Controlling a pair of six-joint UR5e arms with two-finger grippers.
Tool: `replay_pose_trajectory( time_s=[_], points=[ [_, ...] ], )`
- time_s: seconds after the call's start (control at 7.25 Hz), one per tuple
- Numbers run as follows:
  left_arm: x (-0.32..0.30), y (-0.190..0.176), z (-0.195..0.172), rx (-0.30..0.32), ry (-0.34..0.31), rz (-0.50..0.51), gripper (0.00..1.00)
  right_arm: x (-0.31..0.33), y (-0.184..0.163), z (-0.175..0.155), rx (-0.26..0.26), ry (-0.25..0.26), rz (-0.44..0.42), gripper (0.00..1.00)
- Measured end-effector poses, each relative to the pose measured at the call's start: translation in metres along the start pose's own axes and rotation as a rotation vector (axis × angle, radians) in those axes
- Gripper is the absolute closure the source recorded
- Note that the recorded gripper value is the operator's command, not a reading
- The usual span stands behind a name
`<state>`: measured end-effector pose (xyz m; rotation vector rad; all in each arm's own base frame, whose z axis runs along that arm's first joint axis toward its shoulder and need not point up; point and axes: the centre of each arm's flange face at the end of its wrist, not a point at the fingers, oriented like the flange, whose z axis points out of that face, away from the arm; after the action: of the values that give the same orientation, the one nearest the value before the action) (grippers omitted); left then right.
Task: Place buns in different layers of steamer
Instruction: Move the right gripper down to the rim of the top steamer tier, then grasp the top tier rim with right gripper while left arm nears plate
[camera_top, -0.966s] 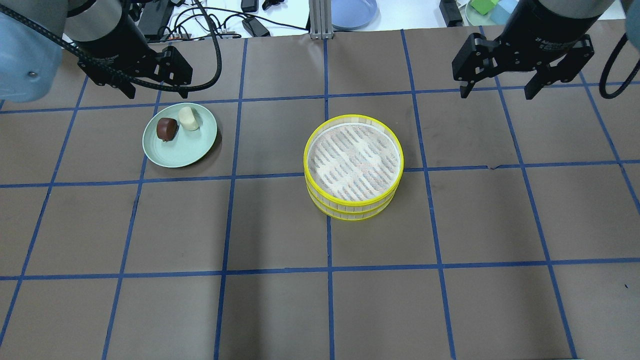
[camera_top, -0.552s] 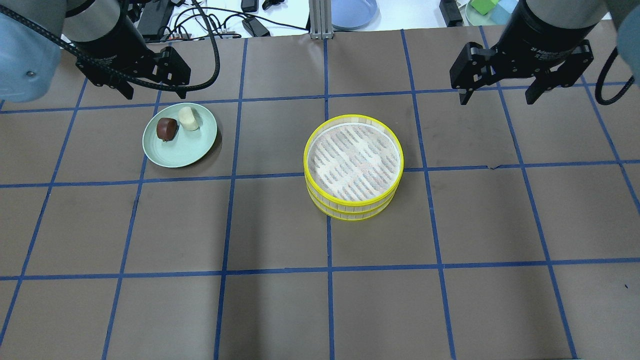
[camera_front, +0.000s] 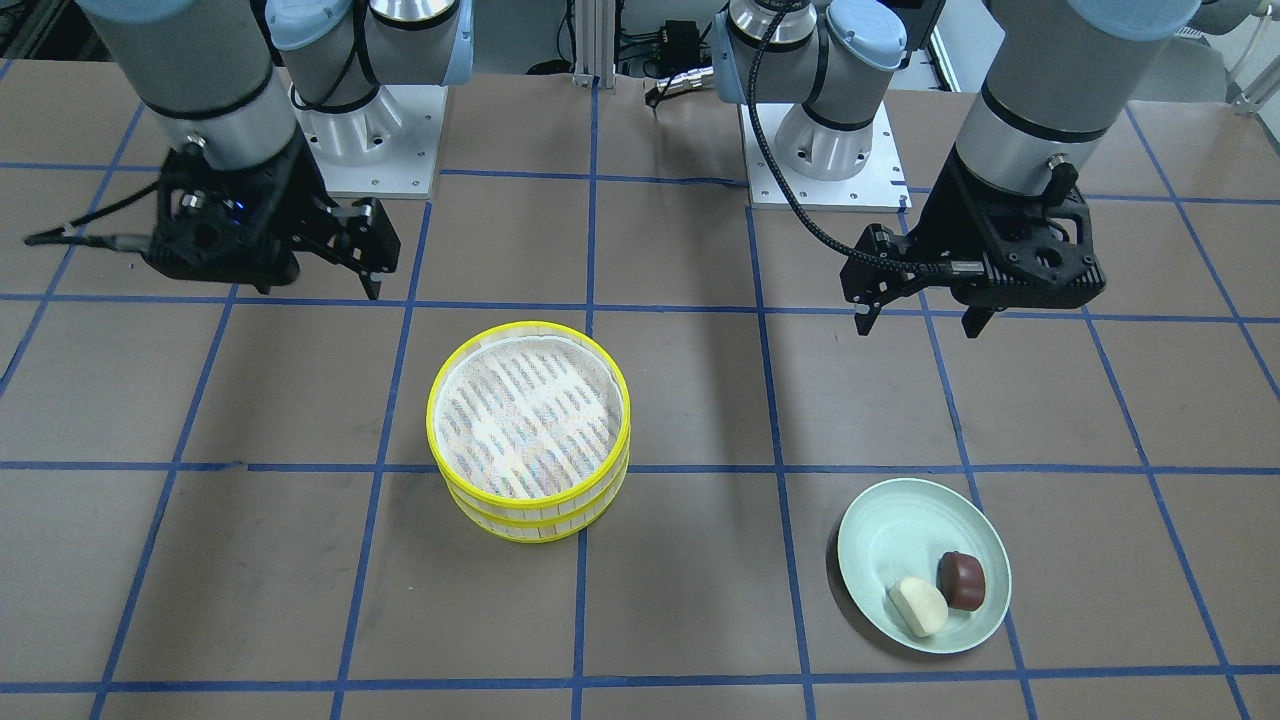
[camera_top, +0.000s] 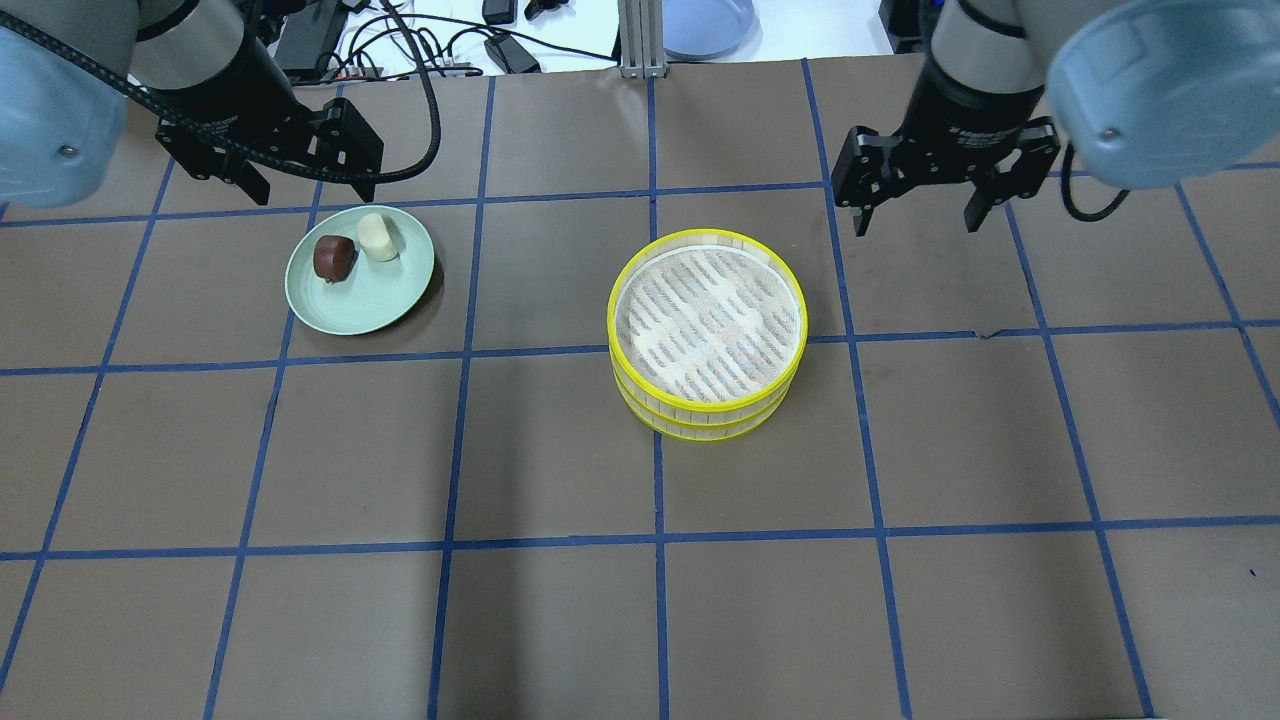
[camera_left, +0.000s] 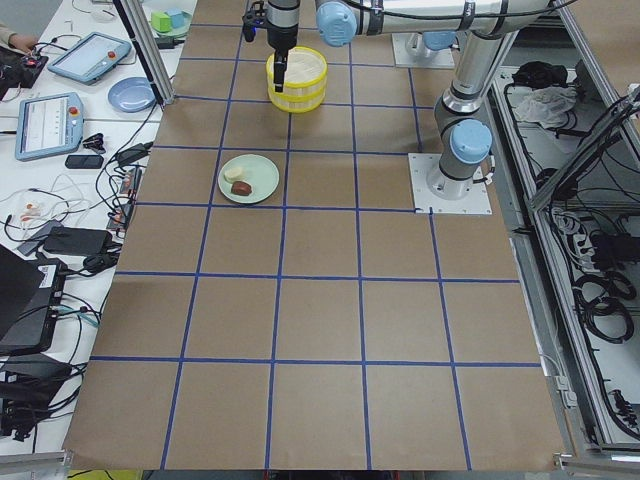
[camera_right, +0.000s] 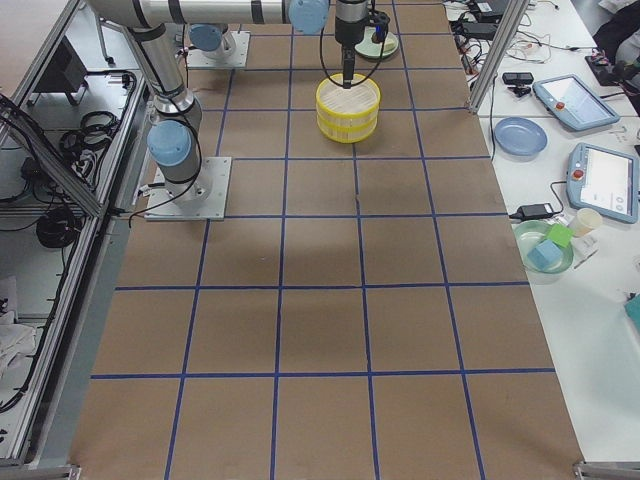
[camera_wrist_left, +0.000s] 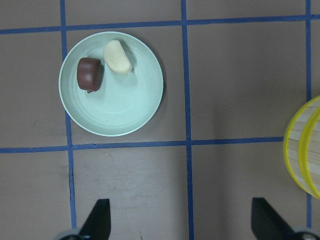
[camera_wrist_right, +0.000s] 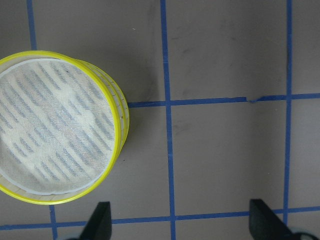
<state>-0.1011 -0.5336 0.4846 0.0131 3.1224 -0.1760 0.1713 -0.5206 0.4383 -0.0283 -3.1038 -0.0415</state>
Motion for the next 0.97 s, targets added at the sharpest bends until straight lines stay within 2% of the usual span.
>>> replay_pose_trajectory(
  time_s=[0.28,0.41,0.55,0.69,0.97],
  points=[
    [-0.001,-0.001,0.004,-0.006,-0.004,0.005,0.0,-0.046,-0.032,0.096,-0.044,0.01,-0.024,0.15],
    [-0.004,-0.007,0.012,-0.015,-0.003,0.016,0.0,-0.054,-0.038,0.135,-0.059,0.013,-0.029,0.63],
    [-0.009,-0.02,0.029,-0.01,-0.001,0.032,0.0,-0.058,-0.04,0.158,-0.069,0.015,-0.031,0.95],
    [-0.013,-0.039,0.051,0.017,-0.003,0.04,0.0,-0.058,-0.04,0.166,-0.072,0.012,-0.031,1.0],
    [-0.033,-0.079,0.113,0.052,-0.012,0.022,0.0,-0.058,-0.04,0.163,-0.065,0.012,-0.032,1.0]
  ],
)
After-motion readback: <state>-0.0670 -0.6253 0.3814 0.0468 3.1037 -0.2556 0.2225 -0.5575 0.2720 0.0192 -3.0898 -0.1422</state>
